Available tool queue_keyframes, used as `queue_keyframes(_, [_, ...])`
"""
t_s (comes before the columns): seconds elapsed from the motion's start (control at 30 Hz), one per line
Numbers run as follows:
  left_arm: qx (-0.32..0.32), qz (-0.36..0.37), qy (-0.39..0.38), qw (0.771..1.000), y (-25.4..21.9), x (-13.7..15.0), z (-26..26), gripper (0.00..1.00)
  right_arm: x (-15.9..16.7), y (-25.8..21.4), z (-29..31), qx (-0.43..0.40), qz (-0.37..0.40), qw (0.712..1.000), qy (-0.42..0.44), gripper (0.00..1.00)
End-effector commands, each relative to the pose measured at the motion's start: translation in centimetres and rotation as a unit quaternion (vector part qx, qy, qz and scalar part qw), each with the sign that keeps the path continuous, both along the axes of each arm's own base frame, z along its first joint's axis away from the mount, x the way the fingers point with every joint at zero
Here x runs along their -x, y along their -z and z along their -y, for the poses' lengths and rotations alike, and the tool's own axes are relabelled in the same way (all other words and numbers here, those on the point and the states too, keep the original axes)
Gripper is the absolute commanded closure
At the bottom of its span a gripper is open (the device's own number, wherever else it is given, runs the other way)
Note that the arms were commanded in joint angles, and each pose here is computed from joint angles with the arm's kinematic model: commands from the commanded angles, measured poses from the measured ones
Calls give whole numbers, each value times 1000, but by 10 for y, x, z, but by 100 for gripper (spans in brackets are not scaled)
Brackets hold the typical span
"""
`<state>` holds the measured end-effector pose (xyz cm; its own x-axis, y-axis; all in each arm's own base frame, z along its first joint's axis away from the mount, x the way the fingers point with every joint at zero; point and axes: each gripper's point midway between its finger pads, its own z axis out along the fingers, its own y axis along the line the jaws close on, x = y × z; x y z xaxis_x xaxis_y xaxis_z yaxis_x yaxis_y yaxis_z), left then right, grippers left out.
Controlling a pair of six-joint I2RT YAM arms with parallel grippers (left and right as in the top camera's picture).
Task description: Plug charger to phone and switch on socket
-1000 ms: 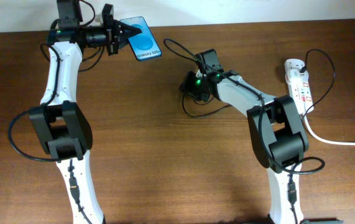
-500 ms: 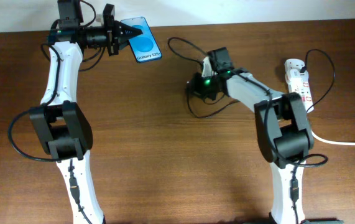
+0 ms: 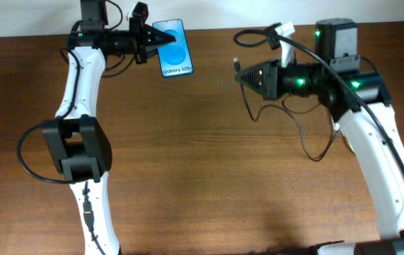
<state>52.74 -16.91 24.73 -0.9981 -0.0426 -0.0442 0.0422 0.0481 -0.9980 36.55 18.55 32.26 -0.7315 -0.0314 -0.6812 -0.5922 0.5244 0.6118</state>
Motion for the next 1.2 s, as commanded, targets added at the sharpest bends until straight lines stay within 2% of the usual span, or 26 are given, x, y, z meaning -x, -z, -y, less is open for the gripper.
queue_keyframes(0.0, [24,25,37,999,-18,14,17,100,21,-1,-4,-4,-5,1000,-27,95])
queue_keyframes(0.1, [25,44,51,997,-19,17,30,100,33,24,-29,-12,-44,998,-53,95])
queue_keyframes(0.23, [26,103,70,992,-26,19,49,100,28,74,-68,-34,-93,995,-18,96])
queue_keyframes(0.33, [27,117,74,990,-27,20,53,100,18,98,-66,-22,-122,992,23,96])
queue_keyframes(0.5, [26,74,81,994,-27,23,61,100,0,96,-65,-30,-115,991,61,96])
queue_keyframes(0.63, [13,33,74,997,-23,22,70,100,-1,95,-65,-41,-138,987,76,96])
queue_keyframes(0.97, [11,28,73,997,-22,22,72,100,-5,85,-68,-62,-132,987,74,96])
queue_keyframes(1.17, [22,56,87,994,-29,24,74,100,-7,82,-69,-72,-138,985,80,96])
